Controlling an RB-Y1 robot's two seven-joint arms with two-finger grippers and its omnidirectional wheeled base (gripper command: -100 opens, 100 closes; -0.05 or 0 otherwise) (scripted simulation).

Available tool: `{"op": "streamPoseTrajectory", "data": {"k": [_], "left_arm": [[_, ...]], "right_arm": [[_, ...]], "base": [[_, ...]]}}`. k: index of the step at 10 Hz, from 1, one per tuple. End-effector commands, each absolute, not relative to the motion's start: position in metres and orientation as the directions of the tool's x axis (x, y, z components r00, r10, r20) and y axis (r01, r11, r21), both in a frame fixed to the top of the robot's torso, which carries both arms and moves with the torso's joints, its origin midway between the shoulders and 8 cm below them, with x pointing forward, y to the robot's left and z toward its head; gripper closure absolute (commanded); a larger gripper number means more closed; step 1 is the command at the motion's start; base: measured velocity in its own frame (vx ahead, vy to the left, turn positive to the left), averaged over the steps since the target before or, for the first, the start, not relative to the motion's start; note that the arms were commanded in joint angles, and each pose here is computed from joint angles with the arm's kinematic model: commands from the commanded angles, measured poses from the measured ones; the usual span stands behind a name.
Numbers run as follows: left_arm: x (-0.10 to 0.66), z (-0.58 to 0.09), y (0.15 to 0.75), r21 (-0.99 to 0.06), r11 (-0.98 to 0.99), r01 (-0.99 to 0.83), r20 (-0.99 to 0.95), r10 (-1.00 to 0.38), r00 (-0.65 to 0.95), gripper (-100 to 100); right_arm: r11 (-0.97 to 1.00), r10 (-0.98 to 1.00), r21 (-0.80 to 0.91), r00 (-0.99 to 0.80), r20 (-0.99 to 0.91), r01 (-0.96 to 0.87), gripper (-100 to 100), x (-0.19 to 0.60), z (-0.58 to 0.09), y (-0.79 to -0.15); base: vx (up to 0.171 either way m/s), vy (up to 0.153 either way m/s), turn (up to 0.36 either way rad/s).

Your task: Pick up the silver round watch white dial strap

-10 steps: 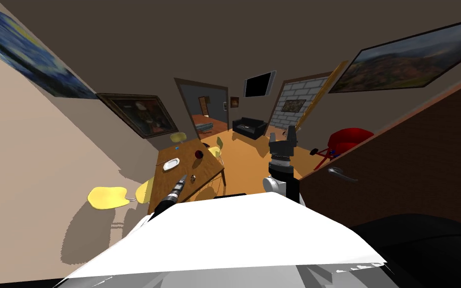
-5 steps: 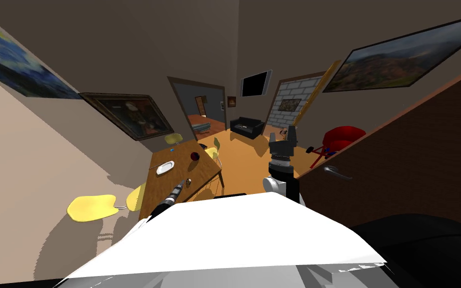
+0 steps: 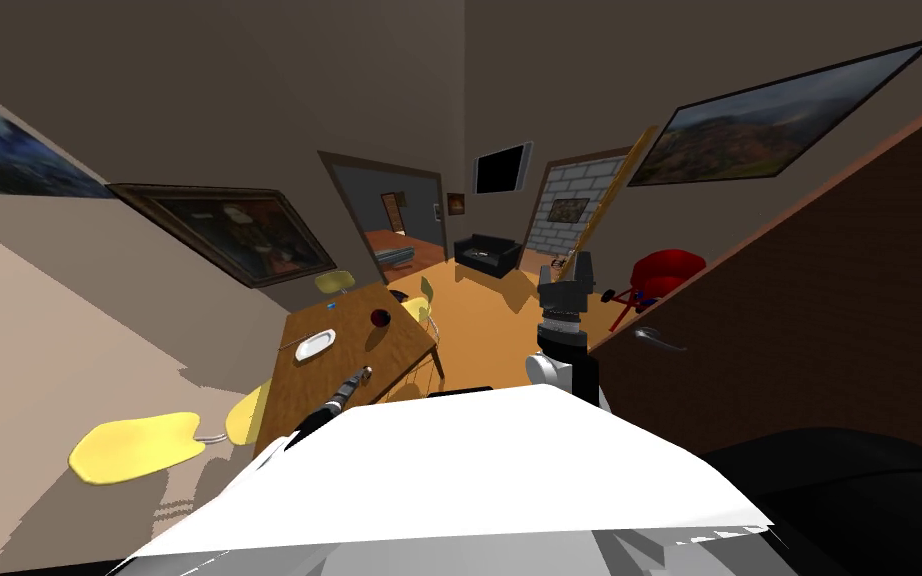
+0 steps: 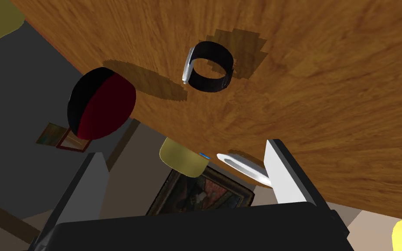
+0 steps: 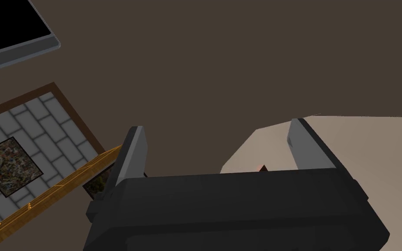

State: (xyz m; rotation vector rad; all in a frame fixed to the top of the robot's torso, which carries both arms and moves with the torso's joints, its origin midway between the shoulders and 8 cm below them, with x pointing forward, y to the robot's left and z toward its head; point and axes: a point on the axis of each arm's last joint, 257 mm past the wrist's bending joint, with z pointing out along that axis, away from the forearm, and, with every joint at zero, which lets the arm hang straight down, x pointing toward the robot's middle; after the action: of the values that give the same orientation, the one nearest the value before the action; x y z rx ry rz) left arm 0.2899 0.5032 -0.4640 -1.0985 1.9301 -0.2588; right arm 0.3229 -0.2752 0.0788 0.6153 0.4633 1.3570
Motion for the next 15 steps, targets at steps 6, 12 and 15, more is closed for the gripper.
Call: {"op": "streamPoseTrajectory", "data": {"k": [6,12,15], "left_arm": [[0.249,-0.500,0.562,-0.295,0.643,-0.707,-0.633,-0.686,-0.359,-100],[0.244,-0.507,0.578,-0.208,0.656,-0.725,-0.642,-0.651,-0.405,0],[0.237,-0.514,0.588,-0.209,0.660,-0.722,-0.640,-0.650,-0.410,-100]], "right_arm": [[0.098,0.985,0.650,0.164,0.042,-0.754,0,0.323,0.079,-0.275],[0.098,0.985,0.650,0.164,0.042,-0.754,0,0.323,0.079,-0.275],[0.098,0.985,0.650,0.164,0.042,-0.754,0,0.323,0.079,-0.275]], "base": [[0.047,-0.042,-0.103],[0.031,-0.022,-0.061],[0.042,-0.024,0.013]]}}
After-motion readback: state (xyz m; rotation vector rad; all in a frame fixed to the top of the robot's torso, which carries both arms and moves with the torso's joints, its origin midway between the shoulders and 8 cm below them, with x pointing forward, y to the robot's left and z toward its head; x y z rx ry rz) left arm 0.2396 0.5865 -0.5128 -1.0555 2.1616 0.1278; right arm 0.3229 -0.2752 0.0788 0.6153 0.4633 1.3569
